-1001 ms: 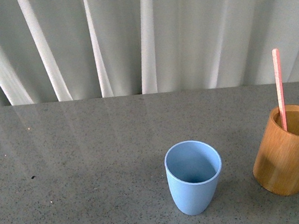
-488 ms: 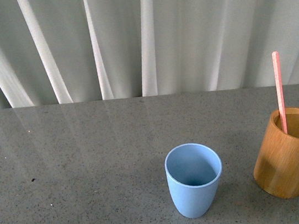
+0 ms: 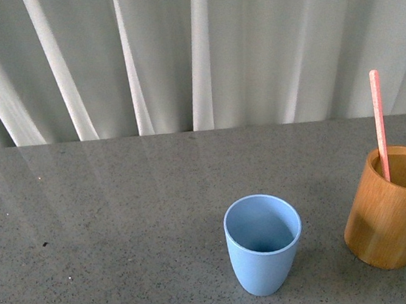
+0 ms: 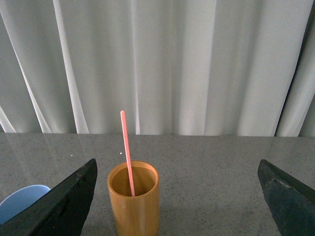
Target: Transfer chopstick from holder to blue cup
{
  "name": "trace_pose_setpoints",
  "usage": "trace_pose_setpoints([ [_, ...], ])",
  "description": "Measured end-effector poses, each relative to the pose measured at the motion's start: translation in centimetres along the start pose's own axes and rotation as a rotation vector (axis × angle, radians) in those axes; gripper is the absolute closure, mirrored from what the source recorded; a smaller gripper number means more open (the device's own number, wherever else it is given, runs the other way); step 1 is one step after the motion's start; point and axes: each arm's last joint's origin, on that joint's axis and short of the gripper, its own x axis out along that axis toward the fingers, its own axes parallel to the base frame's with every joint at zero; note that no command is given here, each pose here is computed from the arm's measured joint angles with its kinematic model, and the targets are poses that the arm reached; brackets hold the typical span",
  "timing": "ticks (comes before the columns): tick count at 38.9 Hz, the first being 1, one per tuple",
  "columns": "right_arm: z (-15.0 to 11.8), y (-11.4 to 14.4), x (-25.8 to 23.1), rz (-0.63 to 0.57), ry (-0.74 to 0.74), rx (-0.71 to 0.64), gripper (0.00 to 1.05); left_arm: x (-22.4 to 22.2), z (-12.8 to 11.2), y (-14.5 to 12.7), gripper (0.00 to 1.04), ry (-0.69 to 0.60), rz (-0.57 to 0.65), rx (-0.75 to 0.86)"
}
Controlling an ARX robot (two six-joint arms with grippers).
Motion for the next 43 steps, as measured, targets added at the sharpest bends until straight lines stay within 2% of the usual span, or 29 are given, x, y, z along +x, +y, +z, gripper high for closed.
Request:
trace_pose_setpoints([
  [5, 0.0, 0.0, 0.0, 0.000, 0.000, 0.000, 0.10, -0.8, -0.5, 0.0, 1.01, 0.035, -0.001, 0.001],
  [12, 0.0, 0.0, 0.0, 0.000, 0.000, 0.000, 0.10, -1.2, -0.3, 0.0, 1.00, 0.007, -0.001, 0.000],
  [23, 0.0, 0.0, 0.0, 0.000, 0.000, 0.000, 0.10, -1.2, -0.3, 0.0, 0.56, 0.007, 0.000, 0.002],
  [24, 0.0, 0.0, 0.0, 0.000, 0.000, 0.000, 0.10, -1.2, -0.3, 0.0, 0.49, 0.006, 0.000, 0.002],
  [35, 0.0, 0.0, 0.0, 0.000, 0.000, 0.000, 0.10, -1.2, -0.3, 0.0, 0.08, 0.006, 0.000, 0.002],
  [36, 0.0, 0.0, 0.0, 0.000, 0.000, 0.000, 0.10, -1.2, -0.3, 0.0, 0.05, 0.006, 0.000, 0.003],
  [43, 0.0, 0.0, 0.0, 0.000, 0.000, 0.000, 0.10, -1.2, -0.3, 0.0, 0.07, 0.006, 0.000, 0.002],
])
